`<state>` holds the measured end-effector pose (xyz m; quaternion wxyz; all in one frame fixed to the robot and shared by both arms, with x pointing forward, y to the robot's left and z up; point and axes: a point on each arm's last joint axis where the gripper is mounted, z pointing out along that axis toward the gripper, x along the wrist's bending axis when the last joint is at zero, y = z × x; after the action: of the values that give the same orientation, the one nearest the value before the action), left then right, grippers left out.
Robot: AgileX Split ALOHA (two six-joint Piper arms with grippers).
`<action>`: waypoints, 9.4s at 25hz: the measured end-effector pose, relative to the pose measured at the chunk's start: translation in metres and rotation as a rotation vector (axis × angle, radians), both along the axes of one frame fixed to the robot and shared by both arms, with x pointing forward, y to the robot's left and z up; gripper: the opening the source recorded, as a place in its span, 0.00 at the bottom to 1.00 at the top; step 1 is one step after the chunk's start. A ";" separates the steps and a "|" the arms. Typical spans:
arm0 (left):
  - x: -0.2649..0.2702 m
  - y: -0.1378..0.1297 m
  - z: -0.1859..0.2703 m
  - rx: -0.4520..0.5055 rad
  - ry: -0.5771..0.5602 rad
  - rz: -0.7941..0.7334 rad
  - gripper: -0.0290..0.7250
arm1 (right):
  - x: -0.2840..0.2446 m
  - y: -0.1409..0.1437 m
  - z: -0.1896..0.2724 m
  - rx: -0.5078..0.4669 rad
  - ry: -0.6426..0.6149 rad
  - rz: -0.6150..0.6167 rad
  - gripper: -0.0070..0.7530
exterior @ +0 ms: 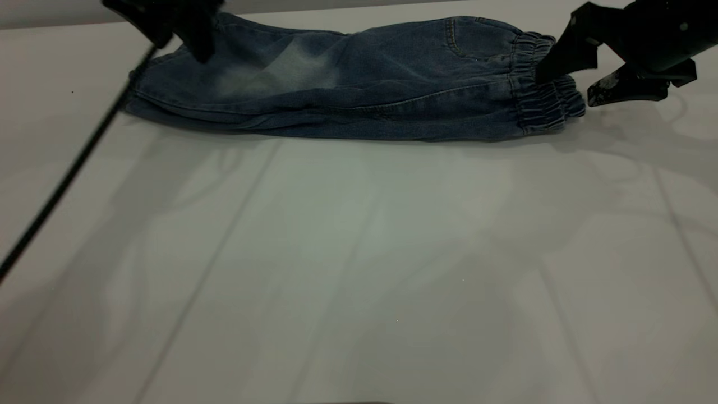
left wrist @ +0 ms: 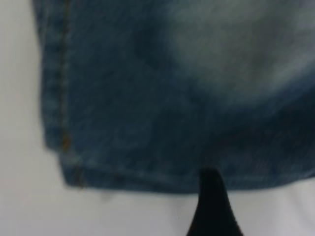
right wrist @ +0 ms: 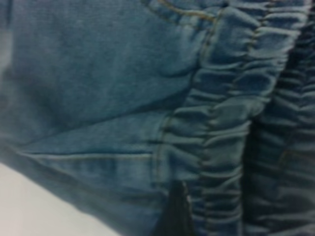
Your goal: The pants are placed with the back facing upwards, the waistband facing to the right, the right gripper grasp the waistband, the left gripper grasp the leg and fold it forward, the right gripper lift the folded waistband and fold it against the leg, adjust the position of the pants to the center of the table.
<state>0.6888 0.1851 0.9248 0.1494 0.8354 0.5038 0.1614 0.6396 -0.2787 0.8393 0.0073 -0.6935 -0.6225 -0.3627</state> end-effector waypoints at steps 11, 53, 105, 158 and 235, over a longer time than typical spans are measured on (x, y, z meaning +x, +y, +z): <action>0.006 -0.034 -0.061 -0.071 -0.034 -0.025 0.64 | 0.005 0.007 -0.021 0.097 -0.015 0.028 0.78; 0.002 -0.106 -0.058 -0.167 0.077 -0.080 0.64 | 0.028 0.004 0.088 0.198 -0.076 0.220 0.15; 0.011 -0.107 -0.049 -0.106 0.083 -0.123 0.64 | 0.049 0.044 0.015 0.172 0.006 0.251 0.07; 0.025 -0.104 -0.075 -0.039 0.167 0.068 0.64 | 0.056 0.180 0.173 0.127 -0.311 0.513 0.07; 0.034 -0.093 -0.041 0.277 0.203 -0.250 0.64 | 0.067 0.112 0.167 -0.154 -0.119 0.306 0.75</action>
<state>0.7232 0.0925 0.8839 0.0004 0.9160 0.3815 0.1243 0.7065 -0.1669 1.0067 -0.0276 -0.5666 -0.7458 -0.3493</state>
